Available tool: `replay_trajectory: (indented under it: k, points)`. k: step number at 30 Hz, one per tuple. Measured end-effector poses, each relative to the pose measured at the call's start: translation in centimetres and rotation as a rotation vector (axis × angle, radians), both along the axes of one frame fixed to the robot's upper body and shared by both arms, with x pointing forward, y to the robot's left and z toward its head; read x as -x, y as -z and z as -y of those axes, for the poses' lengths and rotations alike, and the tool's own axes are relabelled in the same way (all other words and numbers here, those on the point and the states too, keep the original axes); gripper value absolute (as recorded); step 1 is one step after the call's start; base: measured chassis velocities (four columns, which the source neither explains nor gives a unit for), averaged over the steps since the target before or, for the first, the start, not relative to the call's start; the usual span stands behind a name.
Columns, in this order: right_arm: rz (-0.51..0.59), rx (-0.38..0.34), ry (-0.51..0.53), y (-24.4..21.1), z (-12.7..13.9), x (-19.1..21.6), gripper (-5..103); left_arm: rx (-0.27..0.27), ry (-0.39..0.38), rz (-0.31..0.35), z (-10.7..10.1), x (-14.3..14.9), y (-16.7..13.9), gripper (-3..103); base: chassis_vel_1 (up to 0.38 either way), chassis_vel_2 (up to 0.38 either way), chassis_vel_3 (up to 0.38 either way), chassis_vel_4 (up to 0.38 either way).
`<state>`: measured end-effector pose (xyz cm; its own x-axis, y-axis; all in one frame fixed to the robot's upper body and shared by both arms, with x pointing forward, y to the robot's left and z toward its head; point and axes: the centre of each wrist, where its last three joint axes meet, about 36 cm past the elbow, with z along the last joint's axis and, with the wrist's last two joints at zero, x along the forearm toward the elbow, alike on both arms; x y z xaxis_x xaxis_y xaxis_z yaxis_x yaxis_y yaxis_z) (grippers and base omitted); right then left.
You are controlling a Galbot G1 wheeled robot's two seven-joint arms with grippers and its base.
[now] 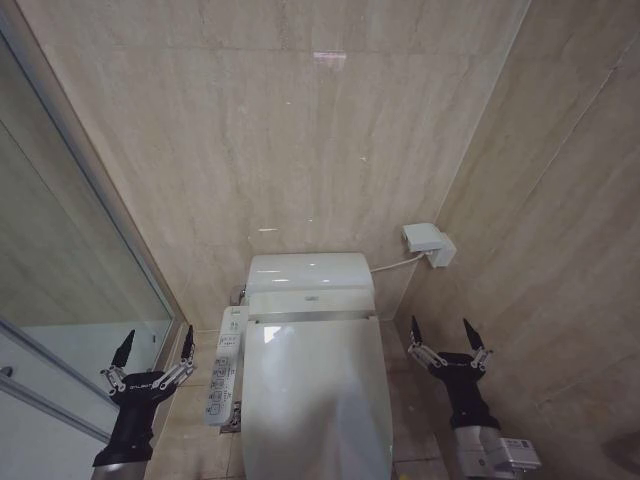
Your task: Open the toilet lid, clean the toilet bowl with a toilet brush, close the toilet lid, and flush.
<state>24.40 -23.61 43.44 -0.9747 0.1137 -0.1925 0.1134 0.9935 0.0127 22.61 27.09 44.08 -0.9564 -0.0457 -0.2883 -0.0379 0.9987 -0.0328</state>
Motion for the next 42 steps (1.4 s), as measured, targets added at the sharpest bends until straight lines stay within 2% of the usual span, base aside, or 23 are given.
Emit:
replay_trajectory:
  k: [23,42]
  points:
    - [0.000,0.000,0.000,0.00,0.00,0.00,100,0.001,-0.001,-0.003,-0.01,0.00,0.06,100,0.002,-0.002,-0.002,0.002]
    - [0.000,0.000,0.000,0.00,0.00,0.00,100,0.001,-0.001,-0.003,-0.01,0.01,0.07,100,0.096,-0.095,-0.098,0.091]
